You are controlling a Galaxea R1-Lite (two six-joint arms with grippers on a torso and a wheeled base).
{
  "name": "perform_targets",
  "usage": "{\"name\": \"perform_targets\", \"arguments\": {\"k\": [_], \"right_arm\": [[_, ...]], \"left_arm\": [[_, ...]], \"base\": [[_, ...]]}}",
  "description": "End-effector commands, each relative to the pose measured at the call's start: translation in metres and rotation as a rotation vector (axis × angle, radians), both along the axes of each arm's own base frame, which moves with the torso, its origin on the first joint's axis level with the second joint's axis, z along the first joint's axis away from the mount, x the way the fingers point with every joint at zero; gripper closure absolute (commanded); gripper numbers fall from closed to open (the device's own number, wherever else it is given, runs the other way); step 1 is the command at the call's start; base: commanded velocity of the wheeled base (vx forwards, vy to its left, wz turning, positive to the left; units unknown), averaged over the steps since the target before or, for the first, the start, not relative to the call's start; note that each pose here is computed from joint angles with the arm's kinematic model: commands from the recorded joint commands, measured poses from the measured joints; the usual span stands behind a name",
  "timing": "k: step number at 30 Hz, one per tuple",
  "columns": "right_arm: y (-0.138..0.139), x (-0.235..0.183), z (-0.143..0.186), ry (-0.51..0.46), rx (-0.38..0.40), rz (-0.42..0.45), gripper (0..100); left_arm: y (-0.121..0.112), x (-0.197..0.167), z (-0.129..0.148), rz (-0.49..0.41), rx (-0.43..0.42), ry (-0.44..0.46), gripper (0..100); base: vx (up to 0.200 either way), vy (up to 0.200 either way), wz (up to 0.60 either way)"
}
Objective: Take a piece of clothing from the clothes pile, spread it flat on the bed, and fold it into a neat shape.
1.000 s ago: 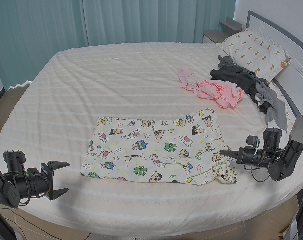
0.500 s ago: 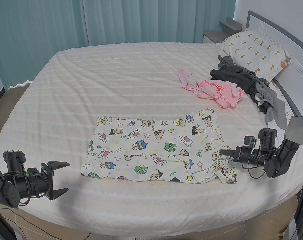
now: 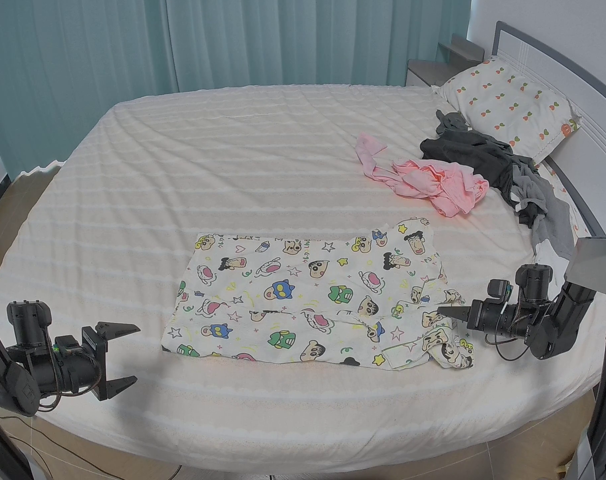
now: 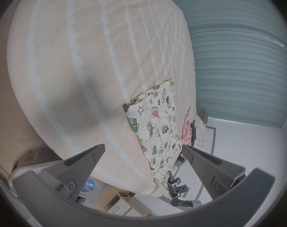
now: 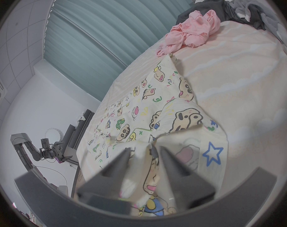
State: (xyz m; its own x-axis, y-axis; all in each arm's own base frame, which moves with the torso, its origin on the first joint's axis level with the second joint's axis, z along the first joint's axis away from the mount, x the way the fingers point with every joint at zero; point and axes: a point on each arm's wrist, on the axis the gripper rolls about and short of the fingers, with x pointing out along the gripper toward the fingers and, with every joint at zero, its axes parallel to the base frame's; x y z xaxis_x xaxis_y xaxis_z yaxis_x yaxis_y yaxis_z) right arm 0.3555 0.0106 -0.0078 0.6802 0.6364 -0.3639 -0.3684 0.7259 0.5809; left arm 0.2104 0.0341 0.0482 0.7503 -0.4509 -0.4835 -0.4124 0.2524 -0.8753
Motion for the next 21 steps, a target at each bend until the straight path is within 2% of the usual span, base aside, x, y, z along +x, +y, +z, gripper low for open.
{"name": "perform_targets", "arguments": {"k": [1,7,11,12,14,17,21], "right_arm": [[0.000,-0.001,0.004,-0.014,-0.006,-0.009,0],[-0.005,-0.007,0.035,-0.088,-0.024,-0.058,0],[0.001,-0.019,0.058,-0.135,-0.021,-0.043,0],[0.011,-0.029,0.074,-0.164,-0.013,-0.015,0],[0.020,-0.036,0.083,-0.175,-0.003,0.009,0],[0.037,-0.051,0.089,-0.152,0.026,0.058,0],[0.056,-0.064,0.079,-0.062,0.068,0.107,0]], "left_arm": [[0.000,0.000,0.000,0.001,-0.001,0.001,0],[0.000,0.000,0.000,0.001,-0.001,0.001,0],[0.000,0.000,0.000,0.001,-0.001,0.001,0],[0.000,0.000,0.000,0.000,-0.001,0.001,0],[0.000,0.000,0.000,0.000,-0.001,0.001,0],[0.000,0.000,0.000,0.001,-0.001,0.001,0],[0.000,0.000,0.000,0.000,-0.001,0.001,0]], "base": [[0.000,0.000,0.00],[0.000,0.000,0.00],[0.000,0.000,0.00],[0.000,0.000,0.00],[0.000,0.000,0.00],[0.000,0.000,0.00],[0.000,0.000,0.00]]}}
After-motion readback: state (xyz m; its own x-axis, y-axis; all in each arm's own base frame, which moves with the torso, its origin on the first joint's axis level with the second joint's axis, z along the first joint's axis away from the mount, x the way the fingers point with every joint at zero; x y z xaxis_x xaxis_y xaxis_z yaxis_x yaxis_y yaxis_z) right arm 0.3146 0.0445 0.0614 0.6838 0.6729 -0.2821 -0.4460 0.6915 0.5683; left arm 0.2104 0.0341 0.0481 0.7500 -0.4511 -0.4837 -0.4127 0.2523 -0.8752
